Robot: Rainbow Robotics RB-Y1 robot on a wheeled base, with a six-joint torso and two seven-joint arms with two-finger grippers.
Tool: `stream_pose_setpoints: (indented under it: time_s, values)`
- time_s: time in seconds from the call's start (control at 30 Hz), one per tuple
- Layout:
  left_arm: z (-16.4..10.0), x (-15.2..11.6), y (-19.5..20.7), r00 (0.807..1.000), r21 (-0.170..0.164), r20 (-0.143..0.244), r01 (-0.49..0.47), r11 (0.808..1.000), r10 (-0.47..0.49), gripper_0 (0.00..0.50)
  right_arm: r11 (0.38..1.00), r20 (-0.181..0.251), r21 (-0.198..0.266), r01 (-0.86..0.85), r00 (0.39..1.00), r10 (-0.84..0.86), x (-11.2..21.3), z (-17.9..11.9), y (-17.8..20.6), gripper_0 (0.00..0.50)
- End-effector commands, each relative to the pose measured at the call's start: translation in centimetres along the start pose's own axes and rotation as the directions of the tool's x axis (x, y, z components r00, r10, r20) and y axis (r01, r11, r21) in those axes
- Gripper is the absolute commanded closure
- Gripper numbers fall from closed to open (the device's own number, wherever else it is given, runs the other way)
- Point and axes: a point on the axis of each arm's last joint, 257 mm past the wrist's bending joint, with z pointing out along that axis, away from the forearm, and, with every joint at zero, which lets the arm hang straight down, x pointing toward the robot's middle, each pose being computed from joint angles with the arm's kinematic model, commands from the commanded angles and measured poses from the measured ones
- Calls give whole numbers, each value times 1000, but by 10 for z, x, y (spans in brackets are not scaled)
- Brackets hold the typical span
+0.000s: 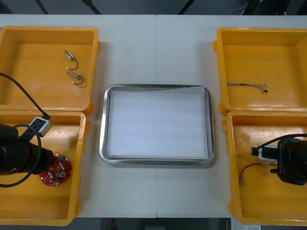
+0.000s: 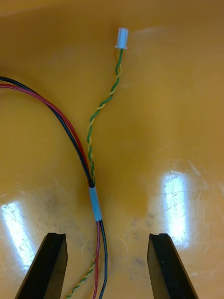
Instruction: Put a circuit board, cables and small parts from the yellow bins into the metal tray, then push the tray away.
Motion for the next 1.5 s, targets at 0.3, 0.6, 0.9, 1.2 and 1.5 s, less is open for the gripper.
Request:
stream_pose_setpoints:
  time_s: [0.3,0.6,0.9,1.2,1.5]
  values:
    - [6,-18,-14,989,24,62,-139,990,137,0,999,8,3,-37,999,37,3,19,14,0]
    - [16,-18,-9,987,22,78,-140,990,138,0,1000,15,2,-31,999,31,-1,23,18,0]
    - [16,-12,-6,989,15,55,-140,990,139,50,999,21,-9,-38,999,38,-4,27,25,0]
    - [13,-16,-6,987,13,60,-150,989,149,51,999,26,-16,-51,998,52,-7,29,28,230]
    - [0,-20,-5,986,-3,43,-163,987,163,0,998,27,-15,-60,998,60,-8,29,28,500]
